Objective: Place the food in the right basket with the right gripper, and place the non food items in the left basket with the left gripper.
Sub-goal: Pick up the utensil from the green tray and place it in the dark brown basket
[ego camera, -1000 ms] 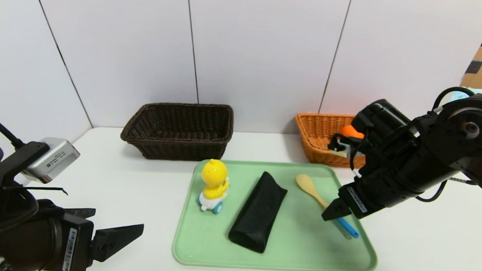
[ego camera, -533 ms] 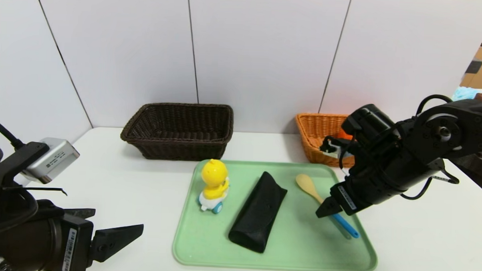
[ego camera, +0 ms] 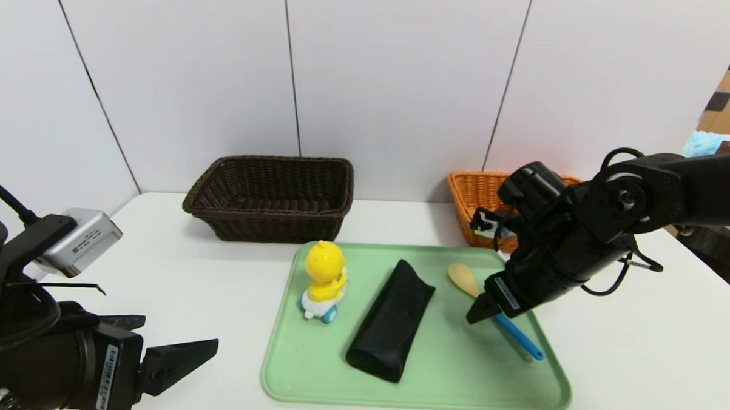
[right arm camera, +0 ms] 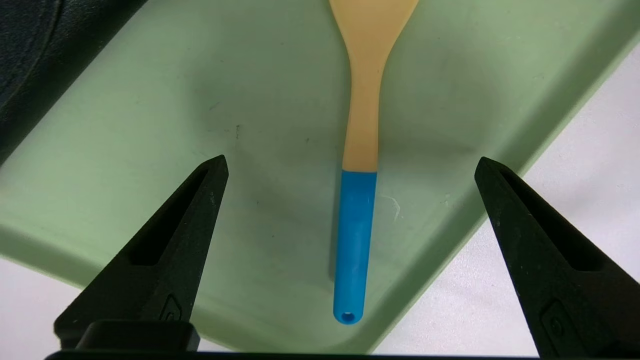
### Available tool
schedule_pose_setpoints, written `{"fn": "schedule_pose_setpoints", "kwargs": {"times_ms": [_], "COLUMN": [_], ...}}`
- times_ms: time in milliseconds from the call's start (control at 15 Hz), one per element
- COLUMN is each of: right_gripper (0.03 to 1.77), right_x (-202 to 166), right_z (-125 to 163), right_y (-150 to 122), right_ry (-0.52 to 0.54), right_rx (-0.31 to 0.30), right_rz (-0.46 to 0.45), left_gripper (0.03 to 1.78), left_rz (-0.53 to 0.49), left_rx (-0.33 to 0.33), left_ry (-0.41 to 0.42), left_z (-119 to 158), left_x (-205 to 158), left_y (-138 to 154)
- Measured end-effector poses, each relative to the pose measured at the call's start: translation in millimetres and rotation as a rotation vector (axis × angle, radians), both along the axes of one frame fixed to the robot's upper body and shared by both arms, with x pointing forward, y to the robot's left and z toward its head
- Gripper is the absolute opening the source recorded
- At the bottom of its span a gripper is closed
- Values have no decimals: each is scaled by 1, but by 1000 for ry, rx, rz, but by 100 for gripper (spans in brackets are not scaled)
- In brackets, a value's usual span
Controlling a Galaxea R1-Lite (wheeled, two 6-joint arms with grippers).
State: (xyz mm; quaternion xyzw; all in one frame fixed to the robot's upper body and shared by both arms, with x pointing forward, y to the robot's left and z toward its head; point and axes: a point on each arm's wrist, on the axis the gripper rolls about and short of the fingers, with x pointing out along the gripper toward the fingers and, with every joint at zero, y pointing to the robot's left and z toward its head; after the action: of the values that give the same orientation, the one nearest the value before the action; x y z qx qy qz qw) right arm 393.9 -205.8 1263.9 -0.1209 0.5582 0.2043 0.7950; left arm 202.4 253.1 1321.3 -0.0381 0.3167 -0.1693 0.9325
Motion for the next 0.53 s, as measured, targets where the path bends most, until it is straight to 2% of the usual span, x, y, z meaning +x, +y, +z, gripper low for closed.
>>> {"fn": "schedule_pose_setpoints", "kwargs": {"times_ms": [533], "right_gripper": [170], "right_x": [11], "right_z": [-18], "right_y": [4], "right_ry": [30], "right_rx": [-60], "right_rz": [7], "left_gripper": [169], "left_rz": [2], "left_rx": [1], "left_ry": [2], "left_z": [-1], "left_x": [0], "left_y": [1]}}
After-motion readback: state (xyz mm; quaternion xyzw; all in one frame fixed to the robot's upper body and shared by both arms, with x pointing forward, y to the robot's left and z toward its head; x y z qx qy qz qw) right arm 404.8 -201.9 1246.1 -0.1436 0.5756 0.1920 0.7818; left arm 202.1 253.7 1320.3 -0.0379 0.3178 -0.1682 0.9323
